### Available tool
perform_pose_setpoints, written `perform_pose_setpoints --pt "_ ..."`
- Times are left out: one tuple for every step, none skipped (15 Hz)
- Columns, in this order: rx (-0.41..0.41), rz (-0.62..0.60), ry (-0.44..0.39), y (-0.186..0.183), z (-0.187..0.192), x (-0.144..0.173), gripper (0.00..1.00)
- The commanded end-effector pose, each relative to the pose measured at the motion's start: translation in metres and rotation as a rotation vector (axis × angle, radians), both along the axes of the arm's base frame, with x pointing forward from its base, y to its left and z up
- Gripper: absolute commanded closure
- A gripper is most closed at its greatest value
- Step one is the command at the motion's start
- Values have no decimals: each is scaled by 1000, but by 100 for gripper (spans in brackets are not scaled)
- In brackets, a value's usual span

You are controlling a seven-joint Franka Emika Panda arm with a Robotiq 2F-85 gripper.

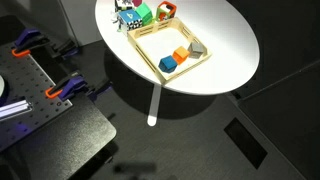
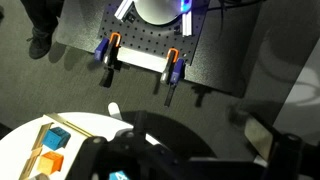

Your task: Pick up the block with four on it and put it on the tray

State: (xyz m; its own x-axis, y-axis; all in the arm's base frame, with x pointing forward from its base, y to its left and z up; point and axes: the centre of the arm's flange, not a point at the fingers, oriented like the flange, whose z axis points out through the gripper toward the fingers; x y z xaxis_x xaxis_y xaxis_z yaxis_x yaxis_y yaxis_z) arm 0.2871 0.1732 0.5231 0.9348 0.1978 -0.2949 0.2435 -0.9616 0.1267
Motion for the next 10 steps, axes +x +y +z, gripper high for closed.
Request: perform_pose_setpoints --pt "0 0 0 0 0 0 0" --pt "0 0 0 0 0 0 0" --pt "0 0 0 0 0 0 0" --pt "0 0 0 0 0 0 0" --pt "0 0 0 0 0 0 0" --pt "1 -6 -6 -2 -1 2 0" --pt "1 -14 -10 -4 -2 5 0" --pt "3 -17 -13 -6 -3 7 0" --pt "8 -24 -22 -10 -4 11 0" --pt "17 -32 -29 -13 -5 15 0"
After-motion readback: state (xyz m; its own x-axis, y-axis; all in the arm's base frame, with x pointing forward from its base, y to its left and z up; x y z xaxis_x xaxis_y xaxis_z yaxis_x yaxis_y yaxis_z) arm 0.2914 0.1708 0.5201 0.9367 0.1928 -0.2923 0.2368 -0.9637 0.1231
